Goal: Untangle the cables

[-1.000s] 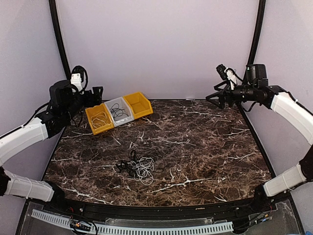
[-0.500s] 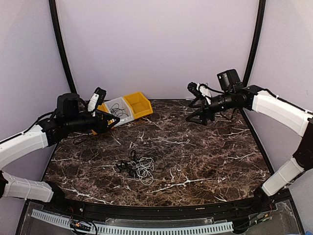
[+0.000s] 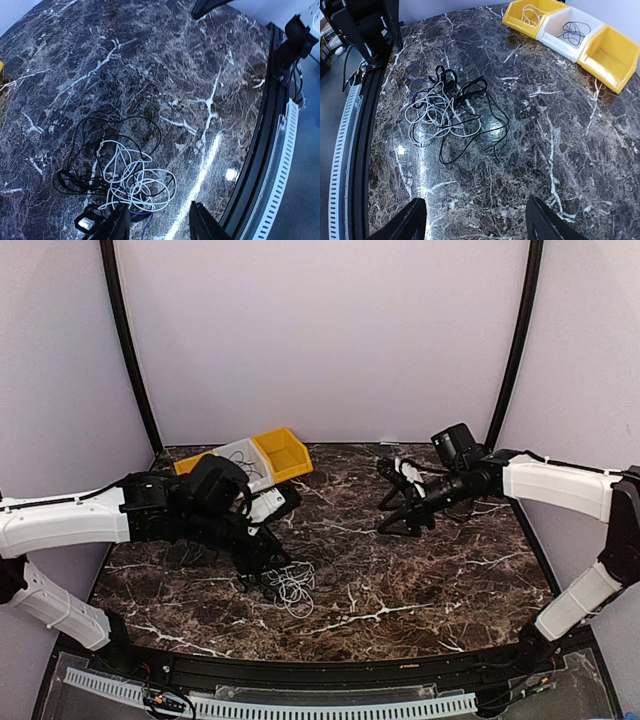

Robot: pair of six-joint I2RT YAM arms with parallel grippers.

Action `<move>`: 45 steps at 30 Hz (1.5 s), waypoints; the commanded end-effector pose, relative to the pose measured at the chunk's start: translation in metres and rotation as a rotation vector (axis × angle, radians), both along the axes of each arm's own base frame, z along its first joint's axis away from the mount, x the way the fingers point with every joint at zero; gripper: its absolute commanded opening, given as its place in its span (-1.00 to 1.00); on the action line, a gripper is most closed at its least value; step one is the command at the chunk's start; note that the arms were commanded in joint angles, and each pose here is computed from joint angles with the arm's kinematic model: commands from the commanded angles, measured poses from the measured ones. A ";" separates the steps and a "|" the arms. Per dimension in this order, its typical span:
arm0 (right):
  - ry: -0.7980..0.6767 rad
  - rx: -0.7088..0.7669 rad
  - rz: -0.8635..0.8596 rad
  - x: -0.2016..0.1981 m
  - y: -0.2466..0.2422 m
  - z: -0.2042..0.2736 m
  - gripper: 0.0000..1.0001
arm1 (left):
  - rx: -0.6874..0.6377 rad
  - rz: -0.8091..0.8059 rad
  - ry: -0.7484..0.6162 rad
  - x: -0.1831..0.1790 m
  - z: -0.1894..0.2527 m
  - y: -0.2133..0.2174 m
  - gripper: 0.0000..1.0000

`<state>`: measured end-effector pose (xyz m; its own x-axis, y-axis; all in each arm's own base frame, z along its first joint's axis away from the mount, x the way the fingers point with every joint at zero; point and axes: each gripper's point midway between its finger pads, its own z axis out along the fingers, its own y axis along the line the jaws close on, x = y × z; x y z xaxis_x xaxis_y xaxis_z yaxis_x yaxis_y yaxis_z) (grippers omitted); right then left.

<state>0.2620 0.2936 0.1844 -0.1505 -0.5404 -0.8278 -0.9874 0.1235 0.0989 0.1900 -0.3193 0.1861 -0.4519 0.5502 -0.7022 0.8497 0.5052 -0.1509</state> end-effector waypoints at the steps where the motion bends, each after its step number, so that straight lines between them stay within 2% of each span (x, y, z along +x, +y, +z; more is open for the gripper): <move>1: -0.054 0.040 0.035 -0.008 0.002 -0.004 0.38 | 0.348 -0.054 -0.074 -0.017 -0.033 0.024 -0.13; 4: -0.057 0.033 0.026 -0.011 -0.001 -0.015 0.38 | 0.494 -0.087 -0.115 -0.023 -0.047 0.035 -0.13; 6: -0.053 0.037 0.032 -0.012 0.000 -0.016 0.38 | 0.572 -0.102 -0.096 -0.030 -0.058 0.046 -0.14; 17: -0.063 0.026 0.024 -0.012 -0.003 -0.017 0.39 | 0.794 -0.251 -0.136 -0.044 -0.117 0.088 -0.15; 29: -0.061 0.001 0.017 -0.009 -0.004 -0.025 0.41 | 0.748 -0.249 -0.310 -0.025 -0.116 0.083 -0.13; 34: -0.066 -0.003 0.012 -0.008 -0.005 -0.025 0.41 | 0.773 -0.251 -0.384 -0.016 -0.110 0.085 -0.11; 38: -0.068 -0.007 0.008 -0.007 -0.005 -0.026 0.41 | 0.711 -0.296 -0.432 -0.017 -0.106 0.074 0.01; 45: -0.067 -0.017 0.003 -0.005 -0.005 -0.029 0.42 | 0.607 -0.380 -0.450 -0.025 -0.103 0.051 0.02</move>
